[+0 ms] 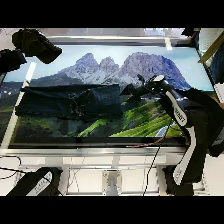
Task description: Fold the clothes and pants, and hang the long-sleeved shirts on hangers.
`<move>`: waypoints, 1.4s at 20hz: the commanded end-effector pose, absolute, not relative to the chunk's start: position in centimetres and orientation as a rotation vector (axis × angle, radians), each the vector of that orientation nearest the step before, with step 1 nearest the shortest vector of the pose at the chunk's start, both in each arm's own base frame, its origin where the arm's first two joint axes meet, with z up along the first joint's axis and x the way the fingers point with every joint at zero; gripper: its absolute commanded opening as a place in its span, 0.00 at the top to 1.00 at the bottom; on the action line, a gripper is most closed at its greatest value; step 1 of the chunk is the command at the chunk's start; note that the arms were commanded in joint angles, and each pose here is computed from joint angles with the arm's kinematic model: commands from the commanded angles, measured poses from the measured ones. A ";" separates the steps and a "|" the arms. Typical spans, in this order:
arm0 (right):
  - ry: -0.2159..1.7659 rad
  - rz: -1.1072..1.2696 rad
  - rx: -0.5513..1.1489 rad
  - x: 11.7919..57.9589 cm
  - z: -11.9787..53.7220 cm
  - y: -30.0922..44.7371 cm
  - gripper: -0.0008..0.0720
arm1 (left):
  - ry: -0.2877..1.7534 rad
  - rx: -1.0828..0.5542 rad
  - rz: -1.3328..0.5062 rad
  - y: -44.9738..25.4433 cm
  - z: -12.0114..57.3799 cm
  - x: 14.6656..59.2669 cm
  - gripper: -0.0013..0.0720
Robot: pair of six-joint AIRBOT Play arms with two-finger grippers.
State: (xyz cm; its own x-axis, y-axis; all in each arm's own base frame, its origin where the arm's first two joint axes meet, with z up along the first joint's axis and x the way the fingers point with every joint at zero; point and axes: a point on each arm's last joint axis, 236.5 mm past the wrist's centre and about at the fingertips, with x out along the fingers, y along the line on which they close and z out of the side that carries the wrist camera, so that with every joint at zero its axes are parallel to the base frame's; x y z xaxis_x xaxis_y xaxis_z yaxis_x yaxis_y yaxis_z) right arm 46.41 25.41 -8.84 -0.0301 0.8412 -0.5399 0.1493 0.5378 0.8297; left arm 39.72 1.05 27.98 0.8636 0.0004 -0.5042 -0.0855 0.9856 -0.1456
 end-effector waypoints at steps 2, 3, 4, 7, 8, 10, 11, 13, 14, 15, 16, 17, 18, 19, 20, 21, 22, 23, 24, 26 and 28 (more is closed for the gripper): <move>1.476 0.715 0.925 46.5 -9.5 30.8 0.09 | 0.527 -0.168 0.044 1.0 28.0 39.7 0.96; 1.475 0.721 0.916 46.2 -9.5 31.7 0.09 | 0.527 -0.168 0.044 1.0 28.0 39.7 0.96; 1.478 0.728 0.904 45.8 -9.6 32.4 0.09 | 0.528 -0.168 0.044 1.0 28.0 39.7 0.96; 1.516 0.786 0.883 44.3 -8.8 33.8 0.77 | 0.537 -0.167 0.044 1.0 27.7 39.6 0.96; 1.529 0.829 0.870 43.8 -7.8 33.7 0.85 | 0.557 -0.166 0.045 1.0 27.3 39.5 0.96; 1.536 0.939 0.813 43.1 -4.6 33.0 0.86 | 0.640 -0.165 0.047 0.9 25.1 39.1 0.96; 1.530 0.966 0.778 43.1 -3.1 32.1 0.86 | 0.699 -0.165 0.042 0.6 23.1 39.1 0.96; 1.518 0.935 0.701 43.5 -0.3 29.2 0.86 | 0.835 -0.162 0.006 -1.2 17.7 38.8 0.96; 1.511 0.885 0.653 43.8 0.9 27.1 0.86 | 0.911 -0.169 -0.033 -2.9 14.5 38.4 0.96; 1.513 0.839 0.612 43.8 1.9 24.9 0.86 | 0.989 -0.172 -0.079 -5.1 11.1 37.7 0.96; 1.527 0.806 0.559 43.2 3.1 22.5 0.86 | 1.033 -0.169 -0.124 -7.1 8.4 37.3 0.96; 1.565 0.756 0.525 42.3 3.9 20.1 0.86 | 1.052 -0.177 -0.179 -9.8 6.0 37.1 0.96; 1.611 0.690 0.488 41.1 4.6 17.4 0.86 | 1.059 -0.206 -0.243 -13.0 4.3 37.0 0.96; 1.643 0.622 0.460 40.2 5.1 15.3 0.86 | 1.064 -0.229 -0.298 -15.8 3.1 36.9 0.96; 1.652 0.556 0.443 39.6 6.0 13.4 0.86 | 1.081 -0.223 -0.361 -19.3 1.5 36.5 0.96; 1.639 0.522 0.441 39.4 6.9 12.4 0.86 | 1.096 -0.195 -0.411 -22.2 -0.1 36.0 0.96; 1.619 0.498 0.458 39.3 8.0 11.9 0.86 | 1.104 -0.170 -0.456 -24.9 -1.6 35.4 0.96; 1.609 0.477 0.474 39.1 8.8 11.6 0.86 | 1.108 -0.156 -0.491 -27.4 -3.3 34.9 0.96; 1.616 0.466 0.480 38.6 9.5 11.4 0.86 | 1.110 -0.179 -0.508 -29.5 -4.4 34.6 0.96; 1.606 0.443 0.497 38.6 10.7 11.5 0.86 | 1.139 -0.243 -0.524 -32.5 -6.6 34.2 0.96; 1.566 0.434 0.497 39.3 12.0 12.1 0.86 | 1.172 -0.237 -0.535 -34.2 -8.2 34.0 0.96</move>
